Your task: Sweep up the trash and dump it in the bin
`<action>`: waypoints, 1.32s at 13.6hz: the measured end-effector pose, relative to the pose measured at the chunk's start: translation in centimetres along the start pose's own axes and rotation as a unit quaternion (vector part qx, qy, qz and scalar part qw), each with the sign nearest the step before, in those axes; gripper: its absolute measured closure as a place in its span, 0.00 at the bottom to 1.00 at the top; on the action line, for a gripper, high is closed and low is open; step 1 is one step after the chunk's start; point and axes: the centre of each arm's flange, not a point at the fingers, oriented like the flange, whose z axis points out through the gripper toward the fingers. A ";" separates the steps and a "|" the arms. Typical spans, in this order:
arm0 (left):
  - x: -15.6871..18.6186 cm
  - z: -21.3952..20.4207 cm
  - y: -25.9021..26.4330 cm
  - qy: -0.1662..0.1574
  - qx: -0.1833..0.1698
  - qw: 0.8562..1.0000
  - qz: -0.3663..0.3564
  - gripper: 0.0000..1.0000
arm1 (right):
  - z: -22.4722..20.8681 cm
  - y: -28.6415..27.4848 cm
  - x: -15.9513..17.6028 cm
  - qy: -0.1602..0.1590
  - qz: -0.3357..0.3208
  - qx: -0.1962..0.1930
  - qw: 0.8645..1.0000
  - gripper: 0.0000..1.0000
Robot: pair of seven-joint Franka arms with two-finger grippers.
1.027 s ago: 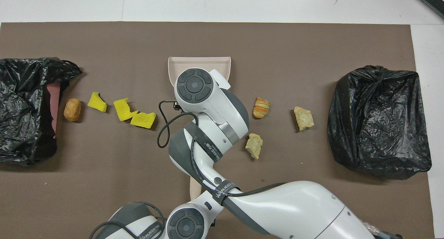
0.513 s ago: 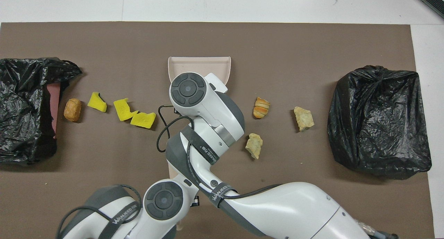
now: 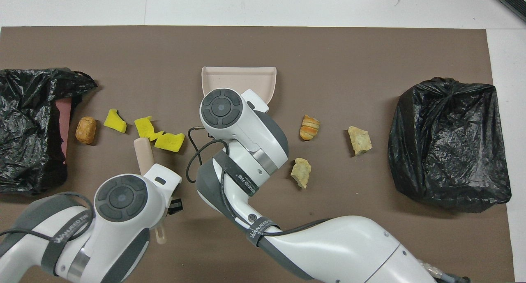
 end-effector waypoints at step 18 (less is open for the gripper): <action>13.8 2.7 -13.0 -0.005 0.153 0.986 0.071 0.74 | -5.1 8.3 -0.9 -0.040 -0.411 -0.025 0.910 0.69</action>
